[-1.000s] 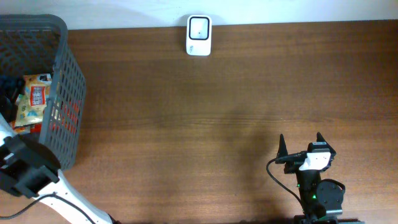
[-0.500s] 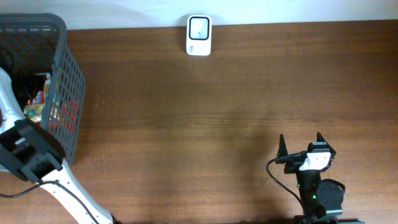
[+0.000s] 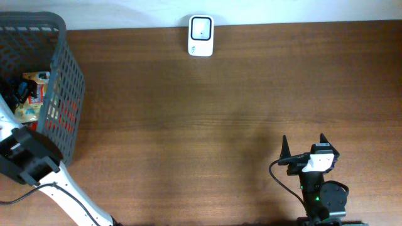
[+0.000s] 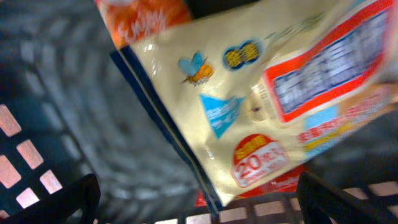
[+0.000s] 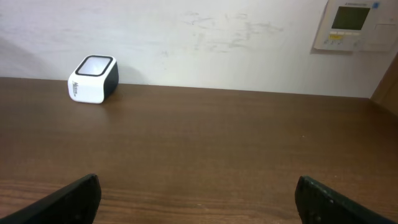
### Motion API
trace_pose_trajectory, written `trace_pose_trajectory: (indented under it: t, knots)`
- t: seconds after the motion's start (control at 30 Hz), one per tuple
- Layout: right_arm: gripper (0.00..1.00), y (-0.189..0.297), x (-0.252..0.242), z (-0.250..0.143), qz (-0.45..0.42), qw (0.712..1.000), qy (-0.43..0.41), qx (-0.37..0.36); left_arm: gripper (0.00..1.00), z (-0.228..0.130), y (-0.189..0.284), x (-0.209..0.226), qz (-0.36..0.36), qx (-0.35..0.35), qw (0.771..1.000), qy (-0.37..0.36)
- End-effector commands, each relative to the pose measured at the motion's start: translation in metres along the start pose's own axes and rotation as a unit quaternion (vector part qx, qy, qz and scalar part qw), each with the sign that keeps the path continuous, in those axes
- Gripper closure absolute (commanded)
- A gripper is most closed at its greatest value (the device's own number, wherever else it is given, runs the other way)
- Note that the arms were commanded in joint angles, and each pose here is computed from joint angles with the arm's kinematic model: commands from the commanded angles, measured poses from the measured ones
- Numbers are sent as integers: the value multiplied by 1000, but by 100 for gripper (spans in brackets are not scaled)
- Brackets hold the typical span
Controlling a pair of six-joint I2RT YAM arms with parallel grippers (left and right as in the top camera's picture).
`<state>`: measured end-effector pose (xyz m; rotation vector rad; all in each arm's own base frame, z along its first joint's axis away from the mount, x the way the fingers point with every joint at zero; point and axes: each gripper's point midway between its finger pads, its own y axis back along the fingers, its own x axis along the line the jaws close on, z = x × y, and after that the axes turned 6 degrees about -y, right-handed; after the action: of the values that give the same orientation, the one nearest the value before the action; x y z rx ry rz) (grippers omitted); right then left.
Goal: Scan the item barcode
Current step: 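Reach the left gripper into the grey basket and grasp the wipes pack, then lift the wipes pack out and drop it on the table center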
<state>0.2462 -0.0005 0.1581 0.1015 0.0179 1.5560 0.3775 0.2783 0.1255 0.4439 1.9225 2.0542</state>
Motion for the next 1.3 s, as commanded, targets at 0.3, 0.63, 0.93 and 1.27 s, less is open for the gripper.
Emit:
trace_pose_trajectory:
  t: [0.3, 0.63, 0.93, 1.27]
  knots:
    - [2, 0, -2, -3, -3, 1000, -1, 3, 47, 19, -89, -42, -50, -13, 997, -49]
    - [2, 0, -2, -3, -3, 1000, -1, 3, 100, 22, -14, -38, -60, -37, 994, -84]
    - [2, 0, -2, -3, -3, 1000, -1, 3, 100, 3, 224, -45, -241, -266, 924, -130]
    - [2, 0, -2, -3, -3, 1000, -1, 3, 100, -195, 344, -119, -450, -253, 730, -449]
